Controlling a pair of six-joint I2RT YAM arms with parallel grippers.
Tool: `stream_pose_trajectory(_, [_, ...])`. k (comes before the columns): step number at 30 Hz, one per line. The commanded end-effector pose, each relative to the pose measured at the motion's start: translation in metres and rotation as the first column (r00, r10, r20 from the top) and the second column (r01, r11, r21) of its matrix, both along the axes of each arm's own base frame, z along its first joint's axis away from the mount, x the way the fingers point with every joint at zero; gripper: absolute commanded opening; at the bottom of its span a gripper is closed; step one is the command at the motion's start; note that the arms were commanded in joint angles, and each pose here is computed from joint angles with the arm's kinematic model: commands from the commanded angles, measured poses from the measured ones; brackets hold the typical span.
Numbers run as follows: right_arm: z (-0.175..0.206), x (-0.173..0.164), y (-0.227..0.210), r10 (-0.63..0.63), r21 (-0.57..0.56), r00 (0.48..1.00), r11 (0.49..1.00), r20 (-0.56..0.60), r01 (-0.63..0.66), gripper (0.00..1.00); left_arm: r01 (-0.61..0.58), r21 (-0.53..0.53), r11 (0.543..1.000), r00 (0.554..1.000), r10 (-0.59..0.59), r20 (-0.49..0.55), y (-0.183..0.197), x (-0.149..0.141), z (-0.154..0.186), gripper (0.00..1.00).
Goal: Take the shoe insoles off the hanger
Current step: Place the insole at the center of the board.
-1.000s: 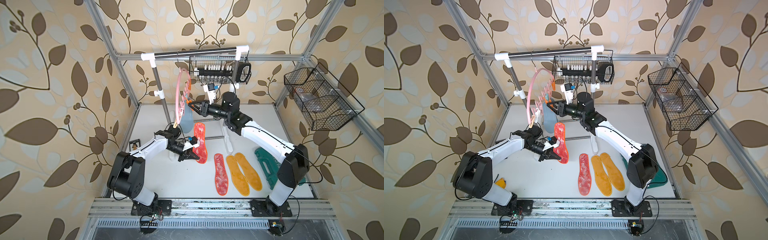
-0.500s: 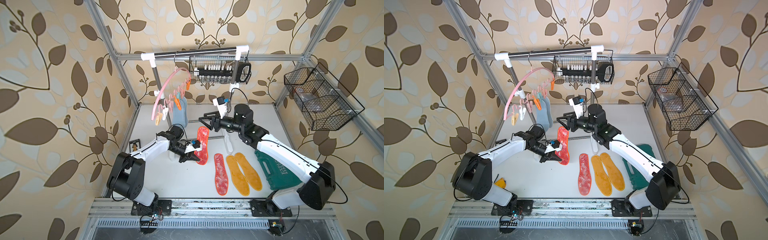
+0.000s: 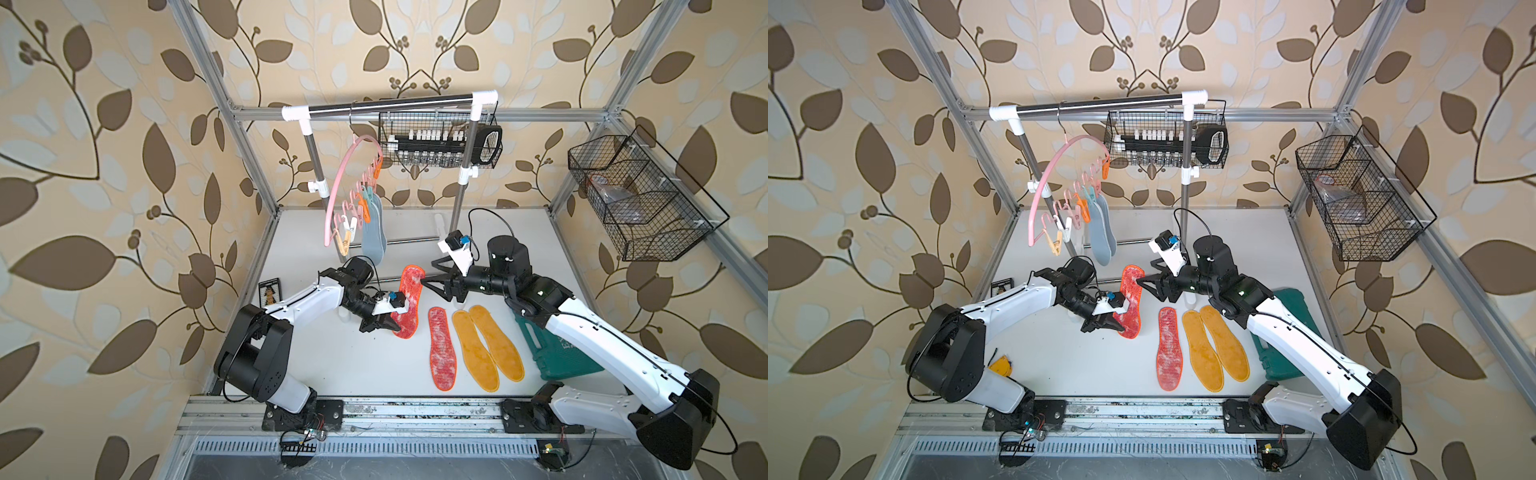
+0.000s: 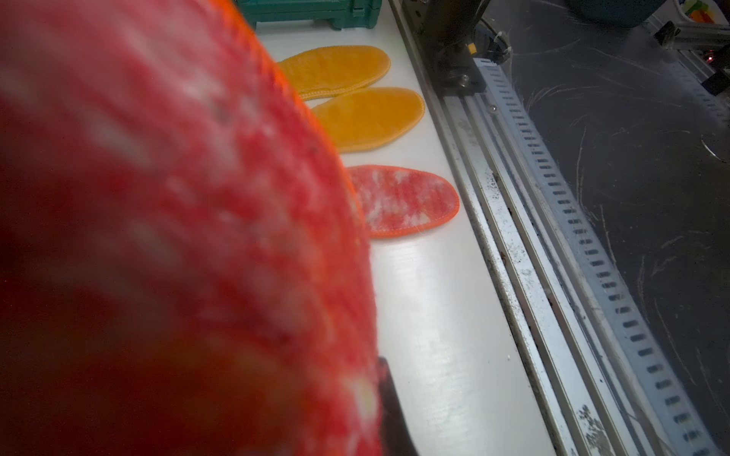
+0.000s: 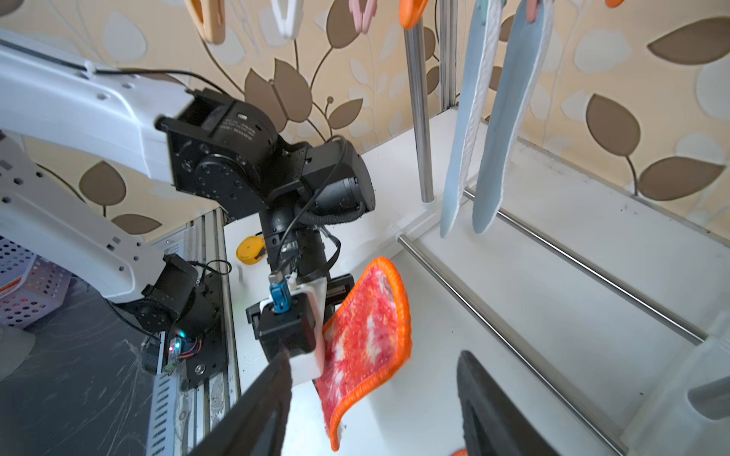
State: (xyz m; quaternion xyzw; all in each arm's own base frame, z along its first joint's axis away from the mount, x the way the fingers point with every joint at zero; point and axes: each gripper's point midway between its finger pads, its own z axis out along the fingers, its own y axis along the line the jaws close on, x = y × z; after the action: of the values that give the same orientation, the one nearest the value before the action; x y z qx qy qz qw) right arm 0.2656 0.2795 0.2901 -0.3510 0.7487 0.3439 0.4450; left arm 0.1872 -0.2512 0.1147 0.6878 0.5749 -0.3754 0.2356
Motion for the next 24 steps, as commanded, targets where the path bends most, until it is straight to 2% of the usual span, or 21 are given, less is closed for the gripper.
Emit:
stream_pose_trajectory(1, [-0.019, -0.006, 0.002, 0.029, -0.013, 0.999, 0.999, -0.044, -0.030, 0.65, 0.027, -0.041, 0.999, 1.000, -0.026, 0.017, -0.004, -0.006, 0.012, 0.00])
stream_pose_trajectory(5, [-0.017, -0.014, 0.018, 0.101, 0.064, 0.991, 0.993, -0.086, -0.096, 0.64, 0.031, -0.073, 0.997, 0.999, -0.030, 0.011, -0.006, -0.008, 0.021, 0.00])
stream_pose_trajectory(9, [-0.027, -0.022, 0.031, 0.153, 0.079, 0.982, 0.986, -0.109, -0.145, 0.63, 0.027, -0.072, 0.997, 1.000, -0.027, 0.003, -0.007, -0.008, 0.023, 0.00])
stream_pose_trajectory(16, [-0.051, -0.024, 0.040, 0.174, 0.101, 0.970, 0.982, -0.169, -0.159, 0.62, 0.028, -0.079, 0.996, 1.000, -0.028, 0.000, -0.007, -0.008, 0.027, 0.00])
stream_pose_trajectory(24, [-0.059, -0.023, 0.045, 0.194, 0.117, 0.963, 0.978, -0.188, -0.174, 0.56, 0.041, -0.077, 0.996, 0.999, -0.040, 0.017, -0.006, -0.011, 0.022, 0.00])
